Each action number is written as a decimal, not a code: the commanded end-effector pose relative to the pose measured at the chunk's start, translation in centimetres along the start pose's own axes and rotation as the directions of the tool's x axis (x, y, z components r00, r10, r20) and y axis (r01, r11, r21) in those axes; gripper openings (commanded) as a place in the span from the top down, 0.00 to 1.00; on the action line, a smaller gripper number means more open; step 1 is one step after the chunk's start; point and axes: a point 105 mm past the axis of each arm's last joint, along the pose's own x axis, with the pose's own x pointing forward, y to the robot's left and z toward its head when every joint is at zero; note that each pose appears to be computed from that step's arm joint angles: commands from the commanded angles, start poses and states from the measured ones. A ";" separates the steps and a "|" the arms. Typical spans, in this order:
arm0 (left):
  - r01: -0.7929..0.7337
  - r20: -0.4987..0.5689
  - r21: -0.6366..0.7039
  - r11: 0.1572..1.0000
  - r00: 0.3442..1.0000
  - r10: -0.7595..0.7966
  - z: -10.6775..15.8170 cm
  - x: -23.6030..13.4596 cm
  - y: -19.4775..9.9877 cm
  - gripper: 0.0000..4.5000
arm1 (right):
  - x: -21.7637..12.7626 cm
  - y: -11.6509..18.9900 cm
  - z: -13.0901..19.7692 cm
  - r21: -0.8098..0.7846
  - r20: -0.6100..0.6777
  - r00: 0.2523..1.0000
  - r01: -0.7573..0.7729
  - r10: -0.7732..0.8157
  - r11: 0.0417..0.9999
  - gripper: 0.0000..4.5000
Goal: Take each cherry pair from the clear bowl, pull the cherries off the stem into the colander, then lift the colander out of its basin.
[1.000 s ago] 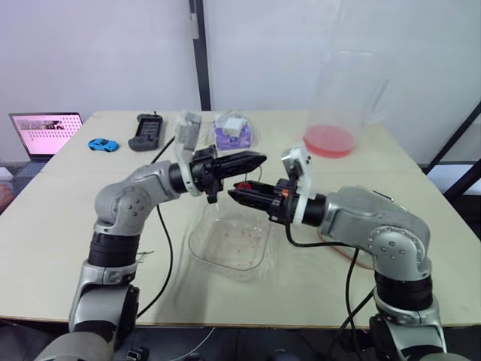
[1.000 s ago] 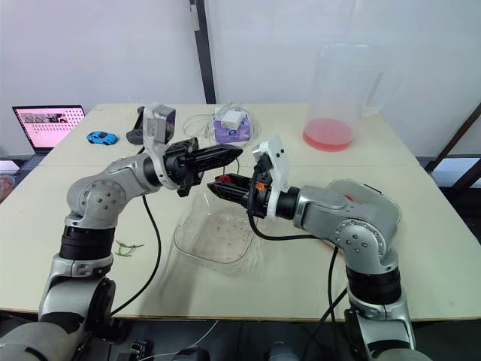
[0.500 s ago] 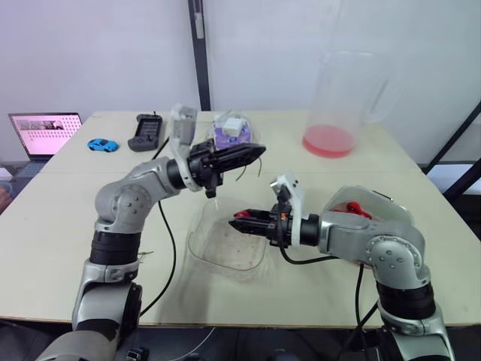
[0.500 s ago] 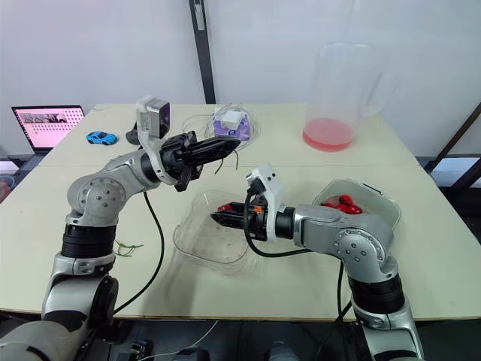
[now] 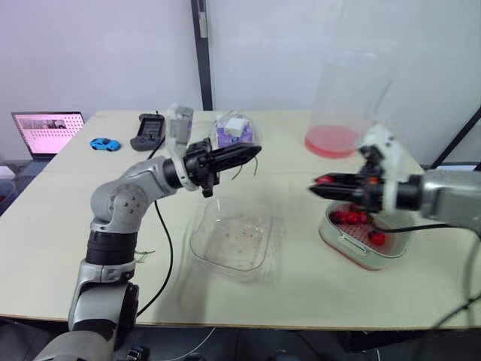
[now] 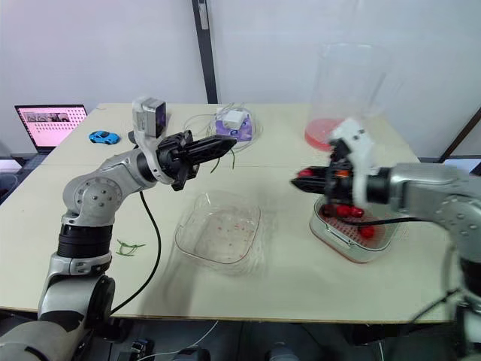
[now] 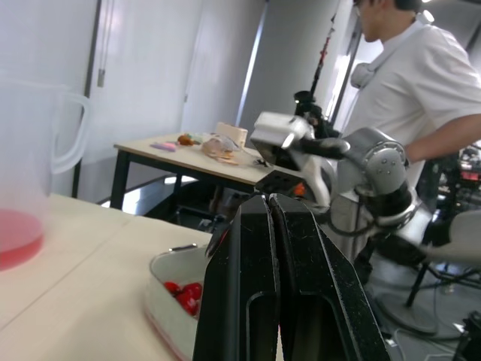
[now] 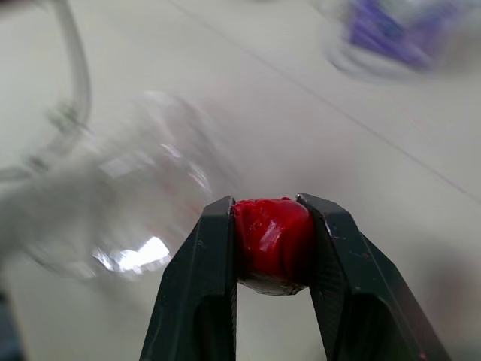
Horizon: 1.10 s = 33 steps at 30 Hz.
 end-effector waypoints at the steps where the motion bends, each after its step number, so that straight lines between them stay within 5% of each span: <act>1: 0.008 0.003 0.042 0.999 1.000 -0.008 0.6 -0.3 -0.4 1.00 | -1.0 -1.7 -2.4 -0.077 -0.116 0.993 0.028 -0.037 0.997 0.82; 7: -0.008 -0.025 0.049 0.999 1.000 0.009 0.0 -0.7 -0.3 1.00 | -0.5 -2.1 -5.2 -0.087 -0.192 0.981 -0.007 -0.010 0.996 0.82; 15: -0.026 -0.055 0.052 0.998 0.998 0.029 -0.5 -1.3 -0.3 1.00 | -1.2 -2.9 -4.9 -0.106 -0.189 0.981 0.015 -0.035 0.994 0.01; 21: -0.061 -0.072 0.072 0.996 0.995 0.066 -0.1 -2.3 0.1 1.00 | -2.9 -2.7 -1.8 -0.132 -0.105 0.994 0.001 -0.015 0.991 0.01; 25: -0.116 -0.111 0.099 0.988 0.986 0.127 0.1 -3.9 0.7 1.00 | -3.1 0.4 2.0 -0.183 0.027 0.987 -0.154 0.161 0.971 0.01; 29: -0.213 -0.228 0.125 0.969 0.944 0.237 -0.6 -7.9 1.3 1.00 | -3.2 6.7 5.5 -0.256 0.142 0.862 -0.442 0.486 0.860 0.01; 33: -0.323 -0.288 0.127 0.938 0.893 0.346 -0.6 -12.1 1.6 1.00 | -2.6 9.6 6.0 -0.319 0.147 0.781 -0.544 0.607 0.776 0.01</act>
